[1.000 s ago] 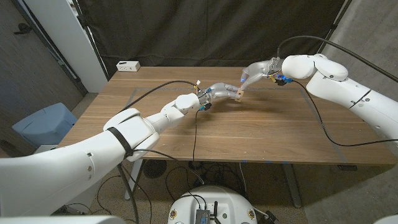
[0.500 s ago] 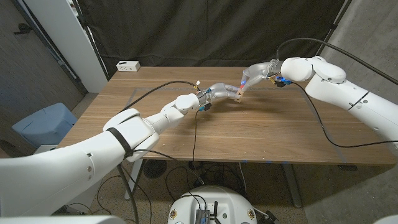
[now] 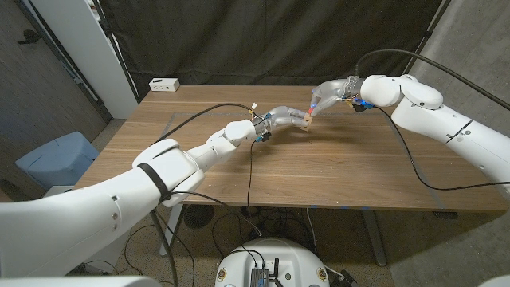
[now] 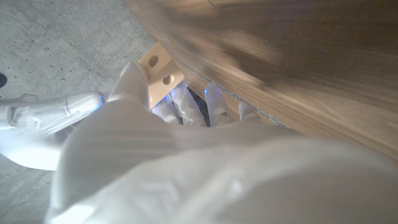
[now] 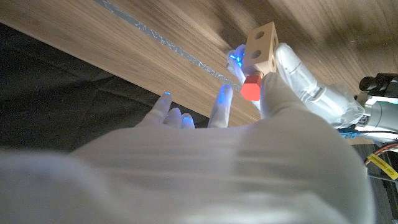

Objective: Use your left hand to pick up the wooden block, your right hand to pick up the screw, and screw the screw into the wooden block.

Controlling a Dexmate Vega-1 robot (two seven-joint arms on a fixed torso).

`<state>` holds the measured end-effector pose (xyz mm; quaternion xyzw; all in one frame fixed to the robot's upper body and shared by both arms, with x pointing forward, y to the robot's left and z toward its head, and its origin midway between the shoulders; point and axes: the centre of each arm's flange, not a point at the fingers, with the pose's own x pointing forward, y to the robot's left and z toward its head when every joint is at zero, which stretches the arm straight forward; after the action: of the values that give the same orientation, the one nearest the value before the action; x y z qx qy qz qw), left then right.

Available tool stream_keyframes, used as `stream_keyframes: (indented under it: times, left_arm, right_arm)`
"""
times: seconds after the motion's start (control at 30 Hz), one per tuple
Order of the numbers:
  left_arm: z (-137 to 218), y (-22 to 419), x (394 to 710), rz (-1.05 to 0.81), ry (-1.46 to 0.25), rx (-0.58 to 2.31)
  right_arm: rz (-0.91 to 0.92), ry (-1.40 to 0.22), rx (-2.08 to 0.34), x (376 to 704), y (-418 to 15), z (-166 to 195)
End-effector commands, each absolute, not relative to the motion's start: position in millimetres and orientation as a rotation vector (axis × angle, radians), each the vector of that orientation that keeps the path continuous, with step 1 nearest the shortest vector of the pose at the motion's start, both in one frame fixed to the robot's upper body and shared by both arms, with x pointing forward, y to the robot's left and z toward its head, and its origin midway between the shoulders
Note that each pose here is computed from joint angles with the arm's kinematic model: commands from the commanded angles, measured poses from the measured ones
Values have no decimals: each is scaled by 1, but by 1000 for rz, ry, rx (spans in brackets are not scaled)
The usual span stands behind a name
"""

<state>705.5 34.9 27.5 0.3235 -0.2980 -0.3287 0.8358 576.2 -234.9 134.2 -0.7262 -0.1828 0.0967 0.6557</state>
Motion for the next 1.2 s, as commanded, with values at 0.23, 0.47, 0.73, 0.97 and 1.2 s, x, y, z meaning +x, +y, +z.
stream_keyframes:
  times: [0.23,0.47,0.73,0.97,1.2]
  left_arm:
    - [28,34,708,-688,-609,692]
    - [28,33,709,-686,-603,693]
    - [27,32,709,-685,-597,693]
    - [27,33,710,-681,-594,694]
    - [27,33,711,-680,-587,693]
  right_arm:
    - [207,-436,-1638,580,-236,133]
    - [206,-442,-1637,581,-235,131]
    - [205,-447,-1635,584,-233,130]
    - [209,-447,-1634,586,-231,129]
    - [211,-443,-1631,588,-231,128]
